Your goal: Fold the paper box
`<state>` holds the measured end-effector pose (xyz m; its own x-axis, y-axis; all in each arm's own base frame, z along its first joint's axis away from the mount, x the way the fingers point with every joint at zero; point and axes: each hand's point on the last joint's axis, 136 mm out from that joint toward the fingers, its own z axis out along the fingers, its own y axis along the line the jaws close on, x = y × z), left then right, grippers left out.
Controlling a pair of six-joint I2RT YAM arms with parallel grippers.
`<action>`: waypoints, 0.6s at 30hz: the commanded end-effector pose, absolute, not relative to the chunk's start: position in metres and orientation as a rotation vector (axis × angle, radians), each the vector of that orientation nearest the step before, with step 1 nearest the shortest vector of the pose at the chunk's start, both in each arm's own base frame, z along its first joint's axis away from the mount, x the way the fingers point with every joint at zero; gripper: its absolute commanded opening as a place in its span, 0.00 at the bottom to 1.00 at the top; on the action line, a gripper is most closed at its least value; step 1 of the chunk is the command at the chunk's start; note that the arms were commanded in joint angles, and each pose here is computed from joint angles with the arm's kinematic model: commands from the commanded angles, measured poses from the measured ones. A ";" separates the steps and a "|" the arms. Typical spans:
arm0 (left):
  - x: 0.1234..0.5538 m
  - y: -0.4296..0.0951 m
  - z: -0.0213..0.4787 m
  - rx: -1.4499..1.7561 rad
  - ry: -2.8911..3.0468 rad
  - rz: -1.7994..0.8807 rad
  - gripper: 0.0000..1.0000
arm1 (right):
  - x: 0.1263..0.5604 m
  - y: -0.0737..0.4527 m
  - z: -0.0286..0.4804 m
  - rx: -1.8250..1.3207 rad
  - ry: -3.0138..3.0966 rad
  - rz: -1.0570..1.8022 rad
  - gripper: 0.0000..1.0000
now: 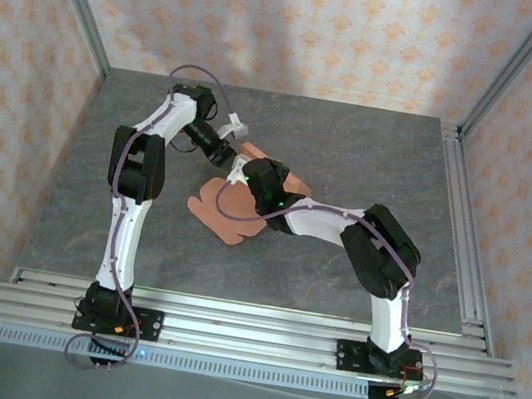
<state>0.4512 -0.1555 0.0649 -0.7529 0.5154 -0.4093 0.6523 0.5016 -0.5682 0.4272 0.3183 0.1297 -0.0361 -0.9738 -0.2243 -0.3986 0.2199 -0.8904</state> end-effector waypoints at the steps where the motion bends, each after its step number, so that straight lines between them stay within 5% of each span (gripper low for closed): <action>1: 0.460 -0.149 0.069 0.956 2.583 -0.969 0.51 | 0.430 0.325 0.138 -1.277 1.598 -0.835 0.00; 18: 0.497 -0.131 0.078 0.769 2.535 -0.770 0.51 | 0.436 0.324 0.141 -1.180 1.727 -0.857 0.00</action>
<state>0.4844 -0.1384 0.0540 -0.7971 0.4221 -0.4318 0.5952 0.6693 -0.4447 0.4365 0.3261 0.1444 -0.1544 -0.9484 -0.2769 -0.3569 0.3149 -0.8795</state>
